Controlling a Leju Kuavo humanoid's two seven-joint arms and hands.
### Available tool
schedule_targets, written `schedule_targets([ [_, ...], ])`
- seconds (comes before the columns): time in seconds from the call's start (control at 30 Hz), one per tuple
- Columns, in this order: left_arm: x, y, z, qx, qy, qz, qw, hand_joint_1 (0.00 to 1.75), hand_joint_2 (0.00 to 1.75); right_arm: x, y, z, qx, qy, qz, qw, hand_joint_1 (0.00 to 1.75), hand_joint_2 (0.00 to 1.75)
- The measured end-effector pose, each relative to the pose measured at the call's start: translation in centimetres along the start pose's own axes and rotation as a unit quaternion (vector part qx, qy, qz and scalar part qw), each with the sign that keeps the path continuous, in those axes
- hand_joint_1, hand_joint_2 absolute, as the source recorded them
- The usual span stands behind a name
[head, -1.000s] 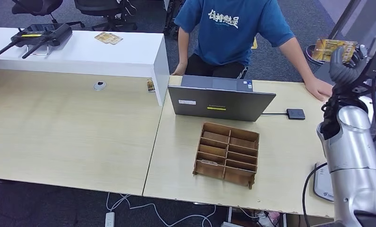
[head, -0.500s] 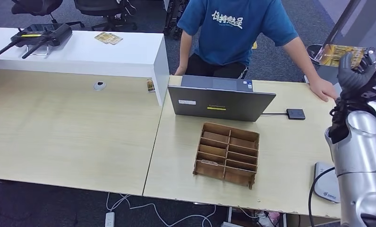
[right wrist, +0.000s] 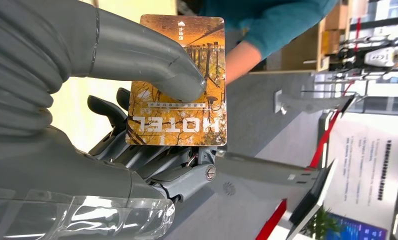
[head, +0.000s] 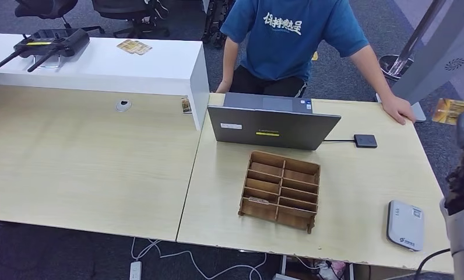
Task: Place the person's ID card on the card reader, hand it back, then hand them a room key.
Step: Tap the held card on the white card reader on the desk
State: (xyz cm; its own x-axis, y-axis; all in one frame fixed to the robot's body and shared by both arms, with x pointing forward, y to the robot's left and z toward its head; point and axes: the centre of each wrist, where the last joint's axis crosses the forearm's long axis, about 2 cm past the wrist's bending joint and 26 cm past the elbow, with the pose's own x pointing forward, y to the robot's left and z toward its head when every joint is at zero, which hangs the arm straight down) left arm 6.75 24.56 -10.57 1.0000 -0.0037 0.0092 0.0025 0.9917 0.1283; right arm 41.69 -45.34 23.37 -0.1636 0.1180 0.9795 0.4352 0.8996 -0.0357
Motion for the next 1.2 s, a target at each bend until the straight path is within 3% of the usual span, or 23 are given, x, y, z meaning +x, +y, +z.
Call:
schedule_targets([
  [0.2,0.0,0.0,0.0,0.004,0.0,0.003,1.0,0.0,0.0,-2.2,-4.2,1.8,-0.028,0.012,0.016,0.999,1.75,1.75],
  [0.47,0.0,0.0,0.0,0.005,-0.001,0.003,1.0,0.0,0.0,-3.6,-8.0,3.4,-0.062,0.026,0.023,0.997,1.75,1.75],
  [1.2,0.0,-0.2,0.1,0.006,0.001,0.009,1.0,0.0,0.0,-7.9,-11.1,7.2,-0.093,0.084,0.051,0.991,1.75,1.75],
])
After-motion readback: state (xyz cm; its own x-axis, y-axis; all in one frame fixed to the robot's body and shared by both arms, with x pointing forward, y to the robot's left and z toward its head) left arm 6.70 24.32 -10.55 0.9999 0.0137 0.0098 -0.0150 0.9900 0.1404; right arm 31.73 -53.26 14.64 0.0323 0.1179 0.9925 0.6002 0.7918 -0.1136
